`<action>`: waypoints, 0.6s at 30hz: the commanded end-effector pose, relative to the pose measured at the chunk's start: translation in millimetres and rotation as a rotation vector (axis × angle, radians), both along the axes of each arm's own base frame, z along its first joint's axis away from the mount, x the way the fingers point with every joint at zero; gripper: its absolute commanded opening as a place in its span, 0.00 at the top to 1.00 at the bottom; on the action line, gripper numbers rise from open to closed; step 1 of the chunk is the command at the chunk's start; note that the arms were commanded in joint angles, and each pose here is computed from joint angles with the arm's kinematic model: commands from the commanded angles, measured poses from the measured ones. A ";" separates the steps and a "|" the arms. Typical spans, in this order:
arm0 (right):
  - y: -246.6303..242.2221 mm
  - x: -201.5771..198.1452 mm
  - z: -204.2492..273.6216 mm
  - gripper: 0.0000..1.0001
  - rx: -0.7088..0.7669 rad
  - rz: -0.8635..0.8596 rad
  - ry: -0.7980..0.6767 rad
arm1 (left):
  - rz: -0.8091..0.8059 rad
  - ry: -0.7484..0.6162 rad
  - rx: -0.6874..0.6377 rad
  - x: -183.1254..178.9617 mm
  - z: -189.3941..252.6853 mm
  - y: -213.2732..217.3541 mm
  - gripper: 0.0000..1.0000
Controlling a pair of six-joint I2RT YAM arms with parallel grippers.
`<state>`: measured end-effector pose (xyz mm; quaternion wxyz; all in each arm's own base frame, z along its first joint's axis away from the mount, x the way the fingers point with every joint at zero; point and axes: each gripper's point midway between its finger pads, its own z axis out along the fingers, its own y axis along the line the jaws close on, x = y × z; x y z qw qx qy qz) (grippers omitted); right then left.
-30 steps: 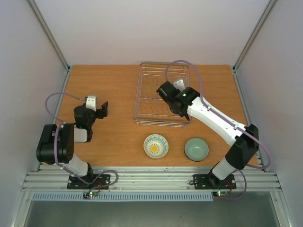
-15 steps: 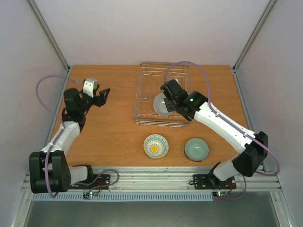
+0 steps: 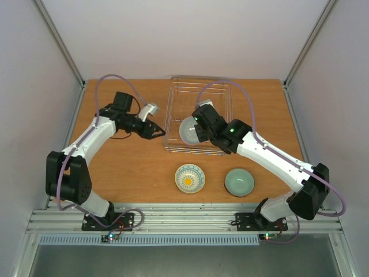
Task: Load the bowls into the dish rack
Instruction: Place the bowl in the dish rack.
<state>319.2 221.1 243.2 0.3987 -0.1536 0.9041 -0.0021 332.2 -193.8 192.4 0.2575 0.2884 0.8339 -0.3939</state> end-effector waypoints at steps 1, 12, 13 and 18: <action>9.8 5.3 13.1 0.95 0.034 -0.029 -0.081 | -0.085 0.094 0.039 -33.6 -0.4 -22.6 0.46; 39.7 -4.2 -4.9 0.95 -0.054 0.016 -0.108 | -0.091 0.114 0.039 -33.3 11.3 -45.8 0.44; 42.9 -5.6 -4.0 0.95 -0.052 0.023 -0.111 | -0.087 0.113 0.038 -32.1 9.4 -46.8 0.44; 54.4 -14.4 7.1 0.95 -0.072 0.052 -0.149 | -0.056 0.105 0.051 -26.8 -0.6 -48.0 0.44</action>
